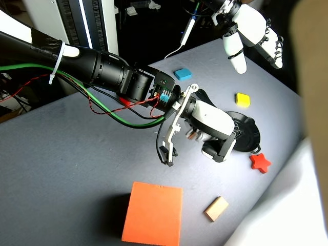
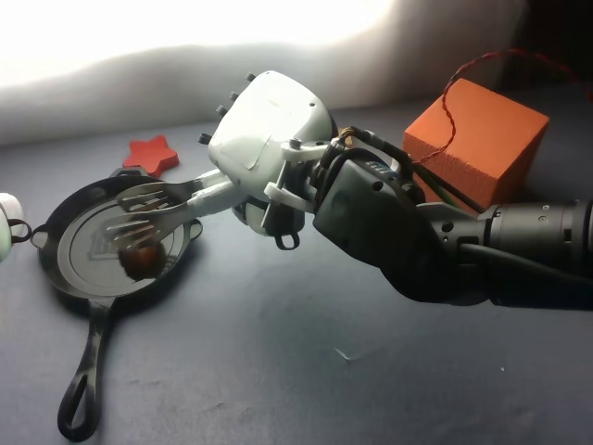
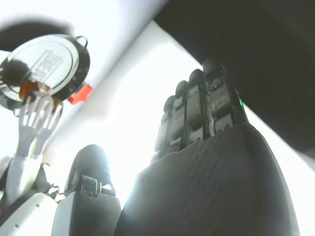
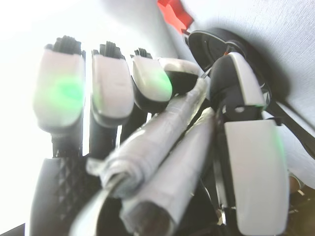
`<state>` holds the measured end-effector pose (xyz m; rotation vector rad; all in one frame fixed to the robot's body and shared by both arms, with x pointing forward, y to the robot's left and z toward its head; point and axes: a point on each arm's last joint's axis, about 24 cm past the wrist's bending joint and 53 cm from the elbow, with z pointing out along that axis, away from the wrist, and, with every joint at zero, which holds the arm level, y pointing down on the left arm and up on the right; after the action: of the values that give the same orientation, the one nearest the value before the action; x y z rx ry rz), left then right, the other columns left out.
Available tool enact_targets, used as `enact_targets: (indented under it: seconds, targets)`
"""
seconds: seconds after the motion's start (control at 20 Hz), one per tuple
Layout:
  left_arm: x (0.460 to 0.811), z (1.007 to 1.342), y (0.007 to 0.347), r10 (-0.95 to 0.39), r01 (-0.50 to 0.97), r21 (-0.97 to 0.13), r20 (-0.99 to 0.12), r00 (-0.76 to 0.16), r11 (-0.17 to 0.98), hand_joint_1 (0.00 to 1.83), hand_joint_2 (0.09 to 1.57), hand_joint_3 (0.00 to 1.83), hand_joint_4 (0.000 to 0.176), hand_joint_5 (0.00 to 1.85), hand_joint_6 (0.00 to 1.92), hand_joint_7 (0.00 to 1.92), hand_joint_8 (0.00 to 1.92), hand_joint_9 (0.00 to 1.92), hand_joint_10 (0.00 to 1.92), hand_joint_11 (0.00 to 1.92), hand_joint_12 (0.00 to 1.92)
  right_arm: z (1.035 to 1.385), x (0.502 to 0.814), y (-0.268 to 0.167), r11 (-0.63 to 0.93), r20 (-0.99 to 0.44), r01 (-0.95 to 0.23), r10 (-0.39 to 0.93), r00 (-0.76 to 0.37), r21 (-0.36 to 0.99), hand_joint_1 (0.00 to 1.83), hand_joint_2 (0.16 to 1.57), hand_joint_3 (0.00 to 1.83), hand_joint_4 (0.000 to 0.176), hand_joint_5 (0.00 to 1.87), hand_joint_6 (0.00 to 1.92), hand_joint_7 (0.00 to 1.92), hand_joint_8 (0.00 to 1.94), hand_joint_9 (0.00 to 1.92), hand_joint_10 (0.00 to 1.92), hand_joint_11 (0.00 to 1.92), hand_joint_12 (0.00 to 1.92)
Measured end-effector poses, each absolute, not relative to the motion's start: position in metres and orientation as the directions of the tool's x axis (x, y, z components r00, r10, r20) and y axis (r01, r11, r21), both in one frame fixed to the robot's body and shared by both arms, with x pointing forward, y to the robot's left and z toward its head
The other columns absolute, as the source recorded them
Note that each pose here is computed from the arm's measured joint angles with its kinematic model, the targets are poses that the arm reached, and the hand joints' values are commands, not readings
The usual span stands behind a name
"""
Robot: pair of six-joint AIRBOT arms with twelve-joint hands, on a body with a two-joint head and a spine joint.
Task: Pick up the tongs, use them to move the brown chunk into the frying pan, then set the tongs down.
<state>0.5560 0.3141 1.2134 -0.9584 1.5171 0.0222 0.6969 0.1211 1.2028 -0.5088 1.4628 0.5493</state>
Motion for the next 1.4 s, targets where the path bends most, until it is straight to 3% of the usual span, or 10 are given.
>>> enact_targets:
  seconds: [0.15, 0.35, 0.5, 0.65, 0.7, 0.75, 0.95, 1.25, 1.4]
  targets:
    - [0.556, 1.213, 0.314, -0.54, -0.564, -0.508, -0.832, 0.127, 0.651, 0.0, 1.27, 0.0, 0.0, 0.01, 0.0, 0.09, 0.0, 0.08, 0.0, 0.0, 0.24, 1.203, 0.697, 0.121, 0.779, -0.999, -0.627, 0.039, 0.032, 0.011, 0.52, 1.38, 0.0, 0.0, 0.75, 1.04, 0.98, 1.39, 0.94, 1.75, 0.8, 1.92]
    - [0.556, 1.213, 0.313, -0.54, -0.562, -0.508, -0.832, 0.125, 0.652, 0.0, 1.27, 0.0, 0.0, 0.02, 0.0, 0.09, 0.0, 0.09, 0.0, 0.0, 0.29, 1.212, 0.684, 0.111, 0.775, -0.998, -0.632, 0.033, 0.054, -0.008, 0.51, 1.4, 0.0, 0.0, 0.77, 1.03, 0.97, 1.36, 0.92, 1.66, 0.75, 1.92]
    - [0.557, 1.213, 0.312, -0.542, -0.56, -0.508, -0.831, 0.122, 0.654, 0.0, 1.28, 0.0, 0.0, 0.0, 0.0, 0.04, 0.0, 0.03, 0.0, 0.0, 0.13, 1.223, 0.663, 0.1, 0.76, -0.997, -0.649, 0.029, 0.069, -0.023, 0.54, 1.39, 0.0, 0.0, 0.75, 1.2, 0.99, 1.4, 0.97, 1.7, 0.81, 1.92]
    - [0.563, 1.209, 0.302, -0.563, -0.529, -0.518, -0.822, 0.089, 0.672, 0.0, 1.28, 0.0, 0.0, 0.0, 0.0, 0.05, 0.0, 0.04, 0.01, 0.0, 0.17, 1.238, 0.639, 0.085, 0.745, -0.996, -0.666, 0.029, 0.084, -0.034, 0.59, 1.38, 0.0, 0.0, 0.76, 1.2, 1.0, 1.36, 0.96, 1.67, 0.77, 1.92]
    - [0.569, 1.206, 0.295, -0.577, -0.508, -0.524, -0.814, 0.063, 0.683, 0.0, 1.27, 0.0, 0.0, 0.0, 0.0, 0.05, 0.0, 0.05, 0.01, 0.0, 0.17, 1.244, 0.631, 0.079, 0.742, -0.995, -0.668, 0.023, 0.097, -0.048, 0.88, 1.33, 0.0, 0.0, 0.67, 1.46, 0.98, 1.41, 0.94, 1.72, 0.77, 1.92]
    - [0.574, 1.204, 0.289, -0.588, -0.489, -0.53, -0.808, 0.043, 0.692, 0.0, 1.28, 0.0, 0.0, 0.0, 0.0, 0.06, 0.01, 0.05, 0.01, 0.0, 0.17, 1.247, 0.627, 0.074, 0.748, -0.996, -0.663, 0.027, 0.084, -0.036, 0.96, 1.32, 0.0, 0.0, 0.65, 1.52, 0.97, 1.46, 0.94, 1.74, 0.76, 1.92]
    - [0.589, 1.194, 0.255, -0.625, -0.389, -0.556, -0.777, -0.071, 0.735, 0.0, 1.28, 0.0, 0.0, 0.01, 0.0, 0.09, 0.01, 0.08, 0.01, 0.0, 0.25, 1.256, 0.609, 0.041, 0.783, -0.999, -0.622, 0.035, 0.036, 0.005, 0.96, 1.32, 0.0, 0.0, 0.65, 1.53, 1.0, 1.39, 0.96, 1.73, 0.79, 1.92]
    - [0.595, 1.186, 0.234, -0.65, -0.335, -0.58, -0.745, -0.152, 0.743, 0.0, 1.28, 0.0, 0.0, 0.03, 0.0, 0.1, 0.0, 0.09, 0.0, 0.0, 0.35, 1.213, 0.595, 0.018, 0.802, -0.998, -0.595, -0.062, -0.008, -0.045, 0.98, 1.3, 0.0, 0.0, 0.68, 1.49, 1.04, 1.36, 0.99, 1.69, 0.79, 1.92]
    - [0.596, 1.181, 0.218, -0.645, -0.288, -0.584, -0.734, -0.214, 0.759, 0.0, 1.28, 0.0, 0.0, 0.05, 0.01, 0.12, 0.0, 0.11, 0.01, 0.0, 0.43, 1.193, 0.606, 0.005, 0.829, -0.996, -0.557, -0.082, -0.035, -0.049, 0.99, 1.29, 0.0, 0.0, 0.68, 1.48, 1.04, 1.39, 1.02, 1.74, 0.84, 1.92]
